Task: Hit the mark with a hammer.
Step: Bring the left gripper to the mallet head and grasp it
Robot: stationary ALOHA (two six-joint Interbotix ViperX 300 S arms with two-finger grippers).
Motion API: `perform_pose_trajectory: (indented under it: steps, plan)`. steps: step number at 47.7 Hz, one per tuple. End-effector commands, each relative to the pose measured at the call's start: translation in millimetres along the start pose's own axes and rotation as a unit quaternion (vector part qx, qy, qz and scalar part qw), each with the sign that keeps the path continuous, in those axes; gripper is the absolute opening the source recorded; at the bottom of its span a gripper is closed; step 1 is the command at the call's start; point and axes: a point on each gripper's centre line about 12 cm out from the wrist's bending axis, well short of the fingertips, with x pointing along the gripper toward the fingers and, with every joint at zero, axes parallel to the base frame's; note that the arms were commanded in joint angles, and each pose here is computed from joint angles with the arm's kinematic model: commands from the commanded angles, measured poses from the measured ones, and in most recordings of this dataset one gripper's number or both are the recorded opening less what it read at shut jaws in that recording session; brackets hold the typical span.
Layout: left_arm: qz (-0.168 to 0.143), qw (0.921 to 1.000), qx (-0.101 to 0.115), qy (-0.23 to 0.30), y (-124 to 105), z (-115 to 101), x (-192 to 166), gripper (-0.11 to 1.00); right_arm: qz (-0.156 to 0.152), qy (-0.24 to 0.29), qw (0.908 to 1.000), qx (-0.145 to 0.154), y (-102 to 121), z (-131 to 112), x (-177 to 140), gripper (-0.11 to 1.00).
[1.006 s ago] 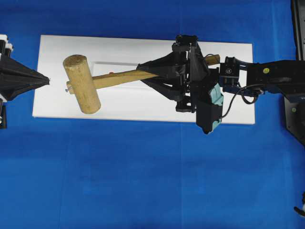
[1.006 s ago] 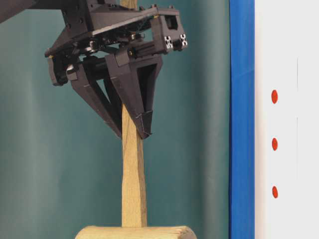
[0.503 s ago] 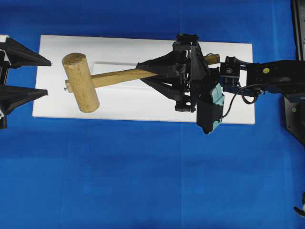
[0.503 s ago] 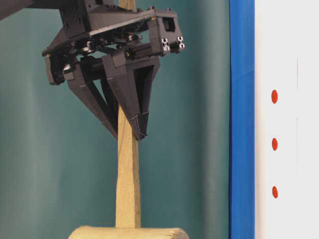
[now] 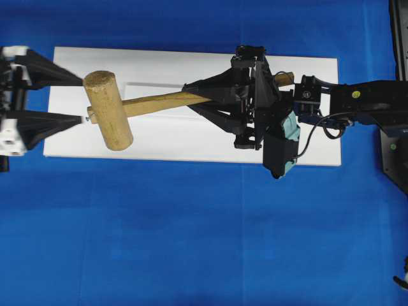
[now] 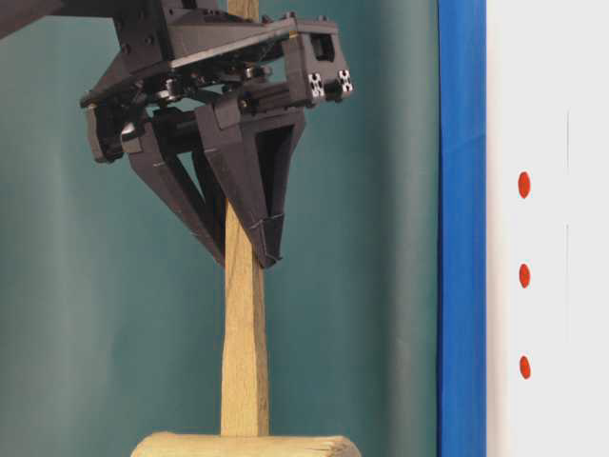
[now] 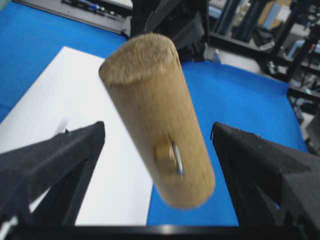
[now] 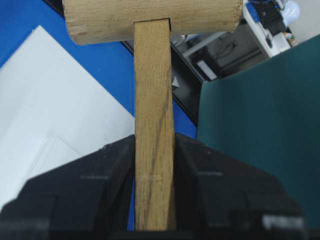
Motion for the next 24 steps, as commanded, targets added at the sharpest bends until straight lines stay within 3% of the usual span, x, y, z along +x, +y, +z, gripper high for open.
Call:
perform_pose_trajectory:
  steps: [1, 13, 24]
  plan:
    - [0.000, 1.0000, -0.001, -0.008, -2.0, 9.7, 18.9, 0.92, -0.025, -0.028, 0.9993, 0.004, -17.2, 19.4, -1.7, 0.09]
    - [0.008, 0.9998, -0.001, 0.018, -1.4, 7.2, 55.3, 0.92, -0.023, -0.026, 0.9994, 0.004, -16.7, 19.1, -1.7, 0.09]
    - [0.004, 1.0000, -0.002, 0.004, -2.7, 11.8, 57.1, 0.86, -0.020, -0.023, 0.9995, 0.004, -16.6, 18.3, -1.4, 0.09]
